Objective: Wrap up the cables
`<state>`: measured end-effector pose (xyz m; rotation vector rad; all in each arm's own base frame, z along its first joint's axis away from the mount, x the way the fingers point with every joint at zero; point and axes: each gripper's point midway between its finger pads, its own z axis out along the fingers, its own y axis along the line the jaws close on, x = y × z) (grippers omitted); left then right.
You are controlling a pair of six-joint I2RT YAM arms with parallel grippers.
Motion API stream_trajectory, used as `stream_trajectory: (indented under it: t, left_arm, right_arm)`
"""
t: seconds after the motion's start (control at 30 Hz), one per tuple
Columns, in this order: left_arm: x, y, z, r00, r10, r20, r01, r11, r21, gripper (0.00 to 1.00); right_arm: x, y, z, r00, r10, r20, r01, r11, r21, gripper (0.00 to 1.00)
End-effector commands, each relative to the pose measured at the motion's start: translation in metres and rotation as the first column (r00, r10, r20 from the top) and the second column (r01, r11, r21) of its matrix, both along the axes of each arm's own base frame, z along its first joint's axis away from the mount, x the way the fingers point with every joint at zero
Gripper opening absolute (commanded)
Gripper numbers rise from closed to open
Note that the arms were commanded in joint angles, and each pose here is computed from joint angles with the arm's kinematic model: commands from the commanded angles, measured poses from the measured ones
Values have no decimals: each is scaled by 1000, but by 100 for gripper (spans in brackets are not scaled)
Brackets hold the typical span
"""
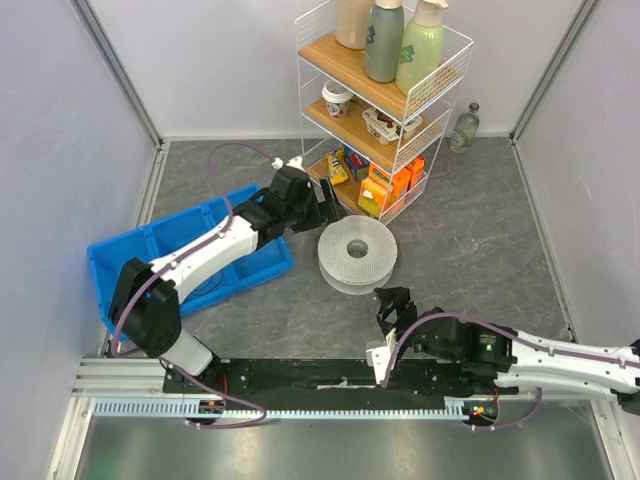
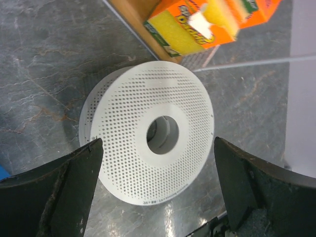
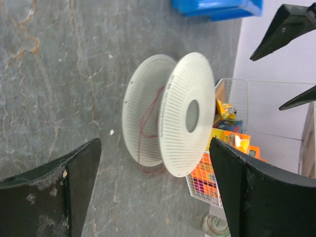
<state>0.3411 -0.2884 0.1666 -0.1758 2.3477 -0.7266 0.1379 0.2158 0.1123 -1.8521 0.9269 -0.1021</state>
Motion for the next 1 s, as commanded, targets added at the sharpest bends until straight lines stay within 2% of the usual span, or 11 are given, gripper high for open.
stream_trajectory:
  t: [0.0,0.17,0.27,0.33,0.37,0.43,0.53,0.67,0.77,0.97]
  left_arm:
    - [-11,-12,67,970,-155,188,165,986,-36,98]
    - [-36,-6,96,914,-319,249,320,947,39,99]
    - [-53,1,120,859,-415,299,421,906,48,99]
    - [-64,7,133,828,-473,300,496,869,0,99]
    - [-62,15,136,835,-473,282,499,866,-22,99]
    - [-59,34,142,839,-486,245,517,852,-81,99]
    - [-42,62,155,841,-471,265,497,867,-39,99]
    - [-19,97,166,859,-435,268,439,897,48,99]
    - [-5,120,168,876,-407,258,384,913,138,99]
    - [2,145,134,864,-447,231,361,871,334,99]
  right_arm:
    - [-6,6,41,999,46,27,-49,995,90,98]
    - [0,6,102,998,-51,-35,59,955,291,98]
    - [20,0,146,974,-201,-109,228,876,425,98]
    - [36,-7,172,952,-265,-154,307,807,505,98]
    - [47,-12,182,933,-313,-179,360,772,524,98]
    - [67,-21,193,876,-408,-257,480,691,540,98]
    - [92,-30,205,787,-494,-369,614,578,537,98]
    - [131,-55,203,584,-596,-551,807,356,470,98]
    - [152,-75,198,479,-568,-669,874,241,421,98]
    - [177,-128,158,284,-524,-803,953,61,297,98]
